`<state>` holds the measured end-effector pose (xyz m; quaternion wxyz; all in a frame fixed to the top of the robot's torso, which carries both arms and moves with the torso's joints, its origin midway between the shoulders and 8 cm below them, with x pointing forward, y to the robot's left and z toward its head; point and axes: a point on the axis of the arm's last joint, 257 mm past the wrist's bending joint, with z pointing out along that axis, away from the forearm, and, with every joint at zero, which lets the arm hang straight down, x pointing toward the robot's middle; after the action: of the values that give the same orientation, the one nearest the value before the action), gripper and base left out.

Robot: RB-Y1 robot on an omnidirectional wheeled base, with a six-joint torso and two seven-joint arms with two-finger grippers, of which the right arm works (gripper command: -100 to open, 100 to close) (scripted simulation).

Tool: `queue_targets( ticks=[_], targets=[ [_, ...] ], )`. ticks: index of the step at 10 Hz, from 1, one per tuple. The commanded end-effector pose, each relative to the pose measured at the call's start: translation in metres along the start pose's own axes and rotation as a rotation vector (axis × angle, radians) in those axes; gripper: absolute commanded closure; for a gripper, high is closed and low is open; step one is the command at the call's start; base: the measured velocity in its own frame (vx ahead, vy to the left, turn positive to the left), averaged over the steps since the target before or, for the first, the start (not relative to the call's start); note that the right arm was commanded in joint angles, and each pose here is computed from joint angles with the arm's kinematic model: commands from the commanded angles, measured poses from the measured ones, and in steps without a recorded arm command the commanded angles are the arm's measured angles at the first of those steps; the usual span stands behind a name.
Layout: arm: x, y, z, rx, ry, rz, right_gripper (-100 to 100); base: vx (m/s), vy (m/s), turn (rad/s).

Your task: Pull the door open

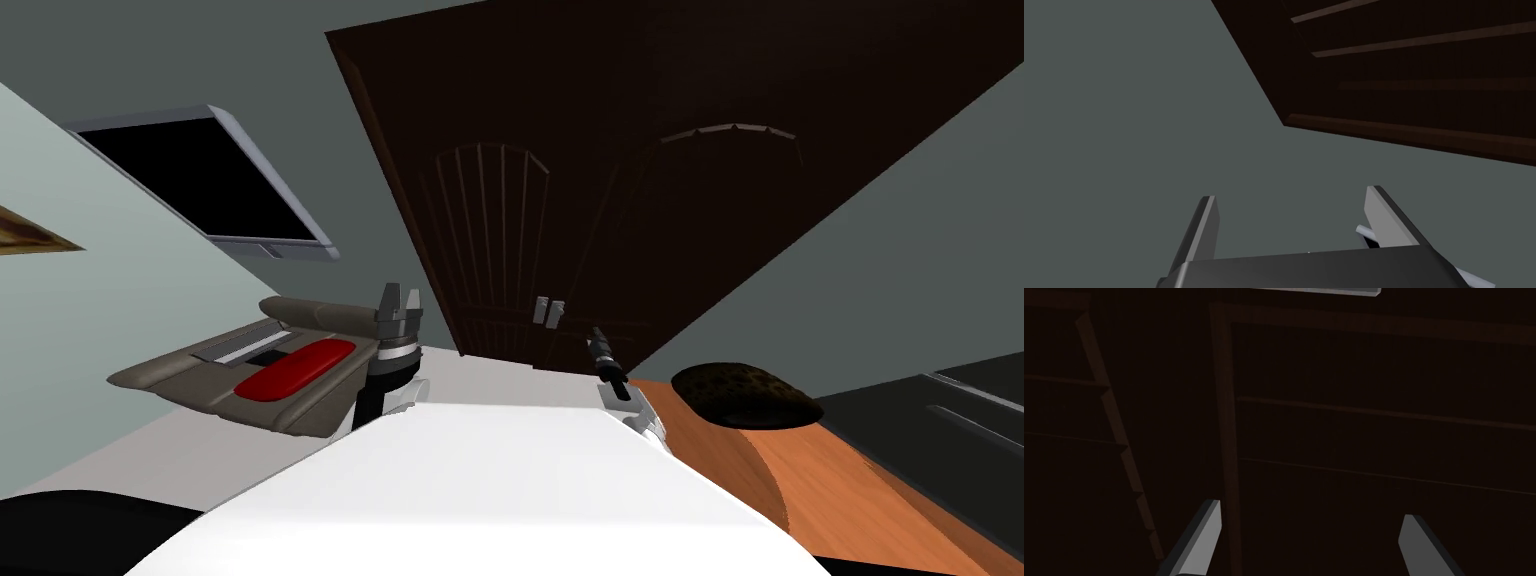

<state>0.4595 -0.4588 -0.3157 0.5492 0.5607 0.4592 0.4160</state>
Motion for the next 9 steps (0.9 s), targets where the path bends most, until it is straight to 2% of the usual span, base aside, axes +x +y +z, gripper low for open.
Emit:
queue_targets(
  ticks=[1,4,6,7,8,9],
  targets=[
    [-0.001,0.000,0.0019,-0.001,-0.005,-0.001,-100,0.162,-0.057,0.051],
    [0.022,0.010,0.0109,-0.026,0.026,0.011,-100,0.197,0.025,0.095],
    [0.049,0.022,0.0196,-0.055,0.065,0.027,-100,0.197,0.112,0.182],
    [0.041,0.020,0.0189,-0.048,0.054,0.022,-100,0.079,0.053,0.027],
    [0.041,0.020,0.0189,-0.048,0.054,0.022,100,-0.007,-0.004,-0.025],
    [0.041,0.020,0.0189,-0.048,0.054,0.022,100,-0.027,-0.019,0.015]
  ],
)
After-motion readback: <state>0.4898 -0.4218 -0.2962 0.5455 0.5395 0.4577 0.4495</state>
